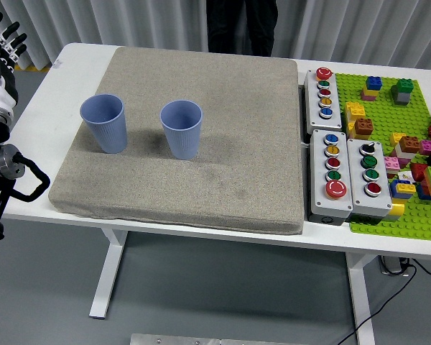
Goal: Pick cup pour cup place
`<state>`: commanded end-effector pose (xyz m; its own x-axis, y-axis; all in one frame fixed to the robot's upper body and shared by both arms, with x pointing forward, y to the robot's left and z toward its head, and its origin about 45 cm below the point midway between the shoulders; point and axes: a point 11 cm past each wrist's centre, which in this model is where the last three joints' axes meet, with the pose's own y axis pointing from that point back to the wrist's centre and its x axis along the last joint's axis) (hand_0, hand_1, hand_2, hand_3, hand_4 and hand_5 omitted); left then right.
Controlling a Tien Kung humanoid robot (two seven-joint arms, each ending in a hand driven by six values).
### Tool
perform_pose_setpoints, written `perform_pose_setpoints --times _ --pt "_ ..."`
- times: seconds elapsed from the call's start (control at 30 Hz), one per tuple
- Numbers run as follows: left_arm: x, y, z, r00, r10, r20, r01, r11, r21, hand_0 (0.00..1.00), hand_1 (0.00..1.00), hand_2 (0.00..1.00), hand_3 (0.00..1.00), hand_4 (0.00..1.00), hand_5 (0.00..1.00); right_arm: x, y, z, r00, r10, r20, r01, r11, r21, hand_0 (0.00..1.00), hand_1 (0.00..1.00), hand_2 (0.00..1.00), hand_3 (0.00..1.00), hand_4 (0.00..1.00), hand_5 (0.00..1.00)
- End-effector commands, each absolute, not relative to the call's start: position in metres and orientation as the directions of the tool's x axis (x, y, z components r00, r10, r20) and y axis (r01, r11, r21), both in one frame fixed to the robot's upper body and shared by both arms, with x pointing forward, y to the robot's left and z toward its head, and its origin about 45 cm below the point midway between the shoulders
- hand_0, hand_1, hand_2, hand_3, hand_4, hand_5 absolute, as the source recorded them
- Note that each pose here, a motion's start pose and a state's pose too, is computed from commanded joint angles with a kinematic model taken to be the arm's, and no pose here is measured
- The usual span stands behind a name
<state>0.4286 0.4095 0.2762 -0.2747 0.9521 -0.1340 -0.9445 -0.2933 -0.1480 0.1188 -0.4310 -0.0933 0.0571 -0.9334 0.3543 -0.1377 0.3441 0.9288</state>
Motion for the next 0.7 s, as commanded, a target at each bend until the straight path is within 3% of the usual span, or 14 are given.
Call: perform_pose_setpoints --times 0.7 --pt "0.371 0.419 0.260 -0.243 0.968 -0.066 -0.960 -0.250 -0.127 0.819 0.810 0.843 0.925 0.802 0.998 0.114 -0.433 -0.094 0.068 -0.932 0.356 -0.128 0.346 0.930 0.693 0.678 0.614 0.597 0.002 0.142"
